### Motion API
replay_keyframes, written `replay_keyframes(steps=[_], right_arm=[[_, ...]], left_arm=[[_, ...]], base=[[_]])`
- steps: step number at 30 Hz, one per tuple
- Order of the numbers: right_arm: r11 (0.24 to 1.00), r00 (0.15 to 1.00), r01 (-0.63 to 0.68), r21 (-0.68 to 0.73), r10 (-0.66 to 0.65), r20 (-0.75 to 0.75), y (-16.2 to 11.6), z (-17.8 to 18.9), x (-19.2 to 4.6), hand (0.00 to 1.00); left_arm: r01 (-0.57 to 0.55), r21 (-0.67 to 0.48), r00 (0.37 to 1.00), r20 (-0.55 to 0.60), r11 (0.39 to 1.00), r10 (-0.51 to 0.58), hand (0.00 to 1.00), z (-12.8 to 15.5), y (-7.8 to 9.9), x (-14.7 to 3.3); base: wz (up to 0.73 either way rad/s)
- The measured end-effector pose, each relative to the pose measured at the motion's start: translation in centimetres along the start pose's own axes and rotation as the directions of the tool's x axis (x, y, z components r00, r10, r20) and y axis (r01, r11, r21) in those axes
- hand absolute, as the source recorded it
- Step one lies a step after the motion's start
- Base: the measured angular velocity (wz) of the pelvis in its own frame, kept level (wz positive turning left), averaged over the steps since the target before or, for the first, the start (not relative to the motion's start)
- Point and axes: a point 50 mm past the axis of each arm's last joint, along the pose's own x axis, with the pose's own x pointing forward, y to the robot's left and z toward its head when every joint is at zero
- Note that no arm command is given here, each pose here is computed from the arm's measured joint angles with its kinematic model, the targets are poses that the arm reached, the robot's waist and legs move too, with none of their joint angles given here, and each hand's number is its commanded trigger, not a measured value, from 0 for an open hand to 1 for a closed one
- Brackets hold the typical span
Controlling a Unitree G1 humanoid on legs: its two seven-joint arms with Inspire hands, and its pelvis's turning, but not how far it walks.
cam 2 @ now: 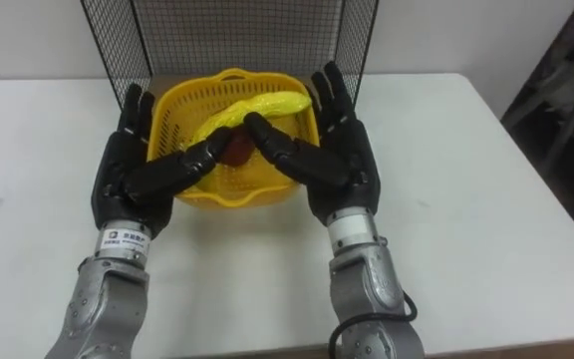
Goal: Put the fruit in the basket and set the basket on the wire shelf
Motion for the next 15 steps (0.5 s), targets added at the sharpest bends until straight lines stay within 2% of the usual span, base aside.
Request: replay_keyframes(steps=[15], right_arm=[[0.999,0.998,-0.025,-0.035,0.027,0.048,0.73,0.83,0.41,0.00]], left_arm=[[0.007,-0.010,1.000,0.007,1.000,-0.007,0.00,0.03,-0.36,0.15]], base=[[0.05]])
